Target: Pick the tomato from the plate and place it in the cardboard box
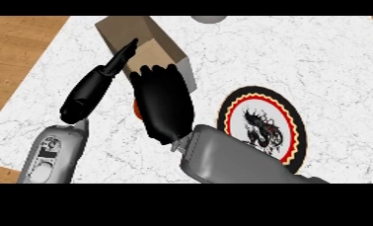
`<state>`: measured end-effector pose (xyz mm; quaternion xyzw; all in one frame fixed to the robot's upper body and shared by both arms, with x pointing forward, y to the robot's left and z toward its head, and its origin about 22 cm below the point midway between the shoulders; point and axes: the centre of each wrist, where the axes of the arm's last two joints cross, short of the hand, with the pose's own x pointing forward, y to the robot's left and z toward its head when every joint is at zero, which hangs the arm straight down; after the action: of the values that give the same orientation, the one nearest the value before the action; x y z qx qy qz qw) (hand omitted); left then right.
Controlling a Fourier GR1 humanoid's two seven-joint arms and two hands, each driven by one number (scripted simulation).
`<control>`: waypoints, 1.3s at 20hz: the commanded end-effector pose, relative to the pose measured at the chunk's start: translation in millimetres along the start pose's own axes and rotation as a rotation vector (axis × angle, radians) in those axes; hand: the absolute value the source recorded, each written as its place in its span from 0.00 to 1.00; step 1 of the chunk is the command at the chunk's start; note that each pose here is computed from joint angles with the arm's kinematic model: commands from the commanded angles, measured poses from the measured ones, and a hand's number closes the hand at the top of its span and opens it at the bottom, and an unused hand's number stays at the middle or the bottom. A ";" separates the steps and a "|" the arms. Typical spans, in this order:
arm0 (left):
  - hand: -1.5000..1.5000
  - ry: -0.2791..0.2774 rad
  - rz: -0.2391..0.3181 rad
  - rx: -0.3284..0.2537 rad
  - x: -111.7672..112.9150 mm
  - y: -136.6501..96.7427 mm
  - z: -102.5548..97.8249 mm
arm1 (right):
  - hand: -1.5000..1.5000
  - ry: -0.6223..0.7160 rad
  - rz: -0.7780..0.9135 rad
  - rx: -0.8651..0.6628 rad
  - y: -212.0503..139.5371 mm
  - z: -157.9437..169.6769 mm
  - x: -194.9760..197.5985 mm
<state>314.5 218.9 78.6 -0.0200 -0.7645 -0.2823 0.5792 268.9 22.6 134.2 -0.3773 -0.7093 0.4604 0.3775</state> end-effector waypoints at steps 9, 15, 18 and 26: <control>0.50 0.020 -0.015 0.047 -4.2 18.5 2.0 | 1.00 0.376 -0.140 -0.192 -48.0 -74.9 21.9; 0.50 0.033 -0.014 0.066 -14.8 13.2 20.2 | 1.00 0.402 -0.018 -0.085 -36.2 -106.3 6.1; 0.50 0.044 -0.019 0.083 -9.4 19.3 17.5 | 1.00 0.454 -0.003 0.073 -24.0 -113.3 -13.3; 0.50 0.043 -0.020 0.107 -11.4 21.9 20.2 | 1.00 0.447 -0.051 0.377 -1.0 -122.0 -50.2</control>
<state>305.3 251.1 67.6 0.0175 -0.7636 -0.2512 0.5946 383.4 36.6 179.0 -0.4066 -0.5523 0.4416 0.5784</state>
